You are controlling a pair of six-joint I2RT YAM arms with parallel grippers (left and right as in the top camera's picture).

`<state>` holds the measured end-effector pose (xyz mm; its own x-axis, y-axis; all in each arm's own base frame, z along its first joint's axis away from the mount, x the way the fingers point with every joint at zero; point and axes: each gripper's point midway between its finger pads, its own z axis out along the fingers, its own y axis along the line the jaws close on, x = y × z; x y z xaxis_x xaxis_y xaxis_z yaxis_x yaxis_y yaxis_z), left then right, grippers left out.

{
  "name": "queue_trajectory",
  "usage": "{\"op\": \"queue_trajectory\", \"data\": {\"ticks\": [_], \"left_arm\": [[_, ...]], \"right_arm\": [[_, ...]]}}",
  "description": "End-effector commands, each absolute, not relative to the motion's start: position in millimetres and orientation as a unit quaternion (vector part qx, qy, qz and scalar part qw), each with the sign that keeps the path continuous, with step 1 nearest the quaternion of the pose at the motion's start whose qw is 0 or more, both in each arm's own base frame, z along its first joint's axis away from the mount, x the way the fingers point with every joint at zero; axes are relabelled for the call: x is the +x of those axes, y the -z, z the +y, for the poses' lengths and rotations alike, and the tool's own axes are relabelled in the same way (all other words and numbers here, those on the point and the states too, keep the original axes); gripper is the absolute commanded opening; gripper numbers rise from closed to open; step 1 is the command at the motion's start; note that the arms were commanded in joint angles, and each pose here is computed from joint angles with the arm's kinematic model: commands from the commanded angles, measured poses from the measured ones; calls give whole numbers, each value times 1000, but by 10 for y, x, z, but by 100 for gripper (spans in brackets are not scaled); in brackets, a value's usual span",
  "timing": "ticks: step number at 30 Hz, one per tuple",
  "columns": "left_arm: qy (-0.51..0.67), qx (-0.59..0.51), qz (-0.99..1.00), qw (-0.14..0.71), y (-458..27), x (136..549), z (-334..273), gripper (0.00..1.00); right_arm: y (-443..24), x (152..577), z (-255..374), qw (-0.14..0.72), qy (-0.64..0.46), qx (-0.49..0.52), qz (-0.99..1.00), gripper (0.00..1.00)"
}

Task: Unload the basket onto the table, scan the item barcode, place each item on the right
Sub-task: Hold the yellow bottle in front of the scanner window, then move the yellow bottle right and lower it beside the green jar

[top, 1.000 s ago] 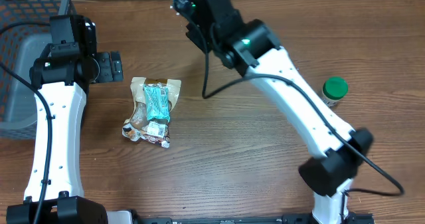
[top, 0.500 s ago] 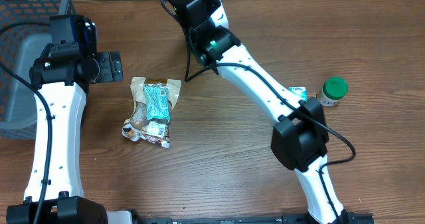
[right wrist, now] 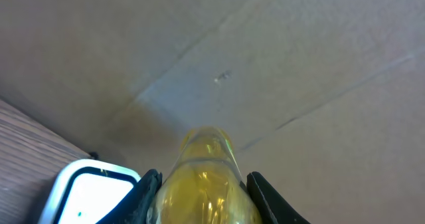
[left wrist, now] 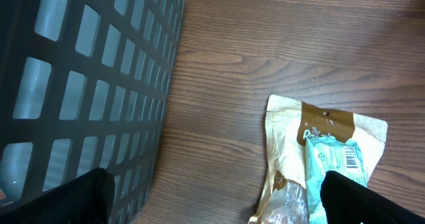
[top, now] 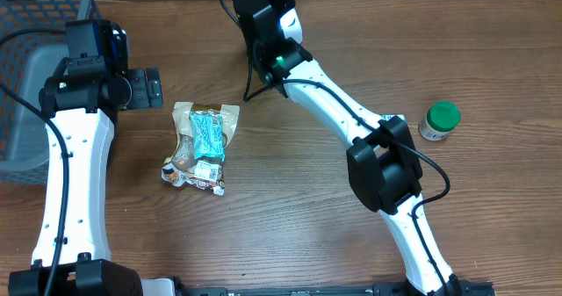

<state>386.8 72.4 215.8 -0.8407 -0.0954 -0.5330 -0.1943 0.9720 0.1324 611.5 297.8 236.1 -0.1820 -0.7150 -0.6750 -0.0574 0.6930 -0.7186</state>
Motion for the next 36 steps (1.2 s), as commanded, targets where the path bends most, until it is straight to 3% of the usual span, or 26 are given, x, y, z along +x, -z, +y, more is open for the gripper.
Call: {"op": "queue_trajectory", "data": {"ticks": [1, 12, 20, 24, 29, 36], "left_arm": [[-96, -66, 950, 291, -2306, 3896, 709, 100], [-96, -66, 950, 291, -2306, 3896, 709, 100], [-96, -66, 950, 291, -2306, 3896, 709, 100], [-96, -66, 950, 291, -2306, 3896, 709, 100], [-96, -66, 950, 291, -2306, 3896, 709, 100], [-96, -66, 950, 291, -2306, 3896, 709, 100]], "right_arm": [[-2197, 6168, 2968, 569, 301, -275, 714, 9], [-1889, 6230, 2970, 559, 301, -278, 721, 9], [-2723, 6109, 2755, 617, 301, -170, 707, 7], [-3137, 5893, 2492, 613, 294, -107, 726, 7], [-3325, 5530, 2231, 575, 244, -69, 778, 7], [-3180, 4865, 1688, 455, 142, -21, 879, 14]]}}
